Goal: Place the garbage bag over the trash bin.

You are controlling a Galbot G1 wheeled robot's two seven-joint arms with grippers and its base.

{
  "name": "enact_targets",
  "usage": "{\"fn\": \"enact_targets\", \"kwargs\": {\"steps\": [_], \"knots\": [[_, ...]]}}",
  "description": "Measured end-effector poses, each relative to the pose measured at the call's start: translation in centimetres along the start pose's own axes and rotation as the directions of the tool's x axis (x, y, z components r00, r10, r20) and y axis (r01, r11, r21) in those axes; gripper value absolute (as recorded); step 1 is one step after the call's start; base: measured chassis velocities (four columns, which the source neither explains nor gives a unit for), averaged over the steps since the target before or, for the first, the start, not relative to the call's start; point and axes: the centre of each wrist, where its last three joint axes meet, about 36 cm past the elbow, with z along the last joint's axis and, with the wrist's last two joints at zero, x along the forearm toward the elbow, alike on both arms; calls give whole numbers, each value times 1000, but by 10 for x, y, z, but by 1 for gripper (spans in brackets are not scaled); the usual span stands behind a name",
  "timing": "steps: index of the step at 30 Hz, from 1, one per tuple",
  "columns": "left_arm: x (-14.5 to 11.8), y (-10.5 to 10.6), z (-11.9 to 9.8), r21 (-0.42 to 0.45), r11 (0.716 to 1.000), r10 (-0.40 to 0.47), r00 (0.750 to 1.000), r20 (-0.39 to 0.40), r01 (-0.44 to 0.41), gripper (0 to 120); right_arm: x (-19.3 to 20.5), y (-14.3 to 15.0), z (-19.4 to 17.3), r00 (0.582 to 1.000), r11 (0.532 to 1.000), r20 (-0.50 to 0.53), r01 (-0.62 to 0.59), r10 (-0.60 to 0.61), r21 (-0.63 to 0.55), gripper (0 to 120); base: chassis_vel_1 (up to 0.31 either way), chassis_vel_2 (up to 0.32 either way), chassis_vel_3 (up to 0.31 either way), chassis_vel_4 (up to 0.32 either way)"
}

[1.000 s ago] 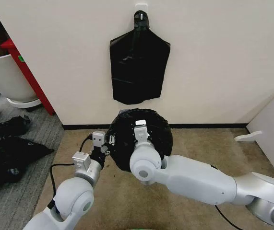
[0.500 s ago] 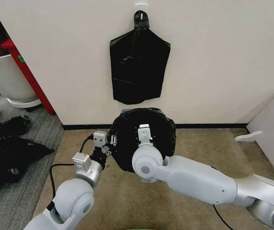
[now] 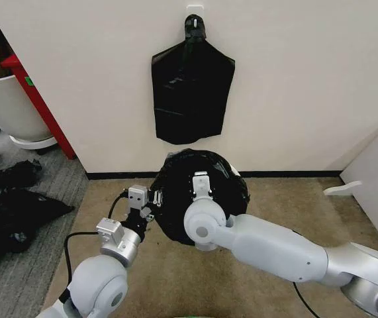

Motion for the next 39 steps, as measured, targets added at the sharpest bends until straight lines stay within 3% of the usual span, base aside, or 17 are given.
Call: {"fn": "enact_targets", "kwargs": {"steps": [6,16,19,20,23,25,30,33,36,39], "knots": [[-4,5,3,-11,1000,-22,1000,-9,22,0,15,-8,-6,998,998,-6,56,-56,-26,0,0,0,0,0],[-28,26,16,-16,995,-103,990,-92,102,0,71,-37,-8,960,960,35,278,-277,-28,33,0,0,0,0],[-30,28,16,-10,994,-113,988,-103,112,0,79,-41,-8,950,950,41,311,-310,-25,38,0,0,0,0],[-36,32,16,-7,991,-137,982,-128,137,0,99,-49,-7,924,925,60,379,-378,-11,48,0,0,0,0],[-41,38,19,-12,985,-171,969,-176,171,0,120,-66,-11,882,889,117,457,-457,27,62,0,0,0,0],[-42,40,19,-14,984,-176,967,-185,176,0,126,-72,-13,867,877,136,479,-480,43,64,0,0,0,0],[-47,45,21,0,981,-185,944,-274,192,0,143,-105,-38,771,814,263,562,-580,147,85,0,0,0,0],[-47,45,19,4,981,-183,941,-286,192,0,142,-117,-47,762,817,294,547,-576,183,93,0,0,0,0],[-45,43,13,2,984,-169,943,-287,177,0,124,-137,-45,780,828,286,497,-557,258,100,0,0,0,0],[-42,42,9,1,987,-155,948,-279,162,0,110,-145,-36,801,836,253,485,-543,259,100,0,0,0,0]]}}
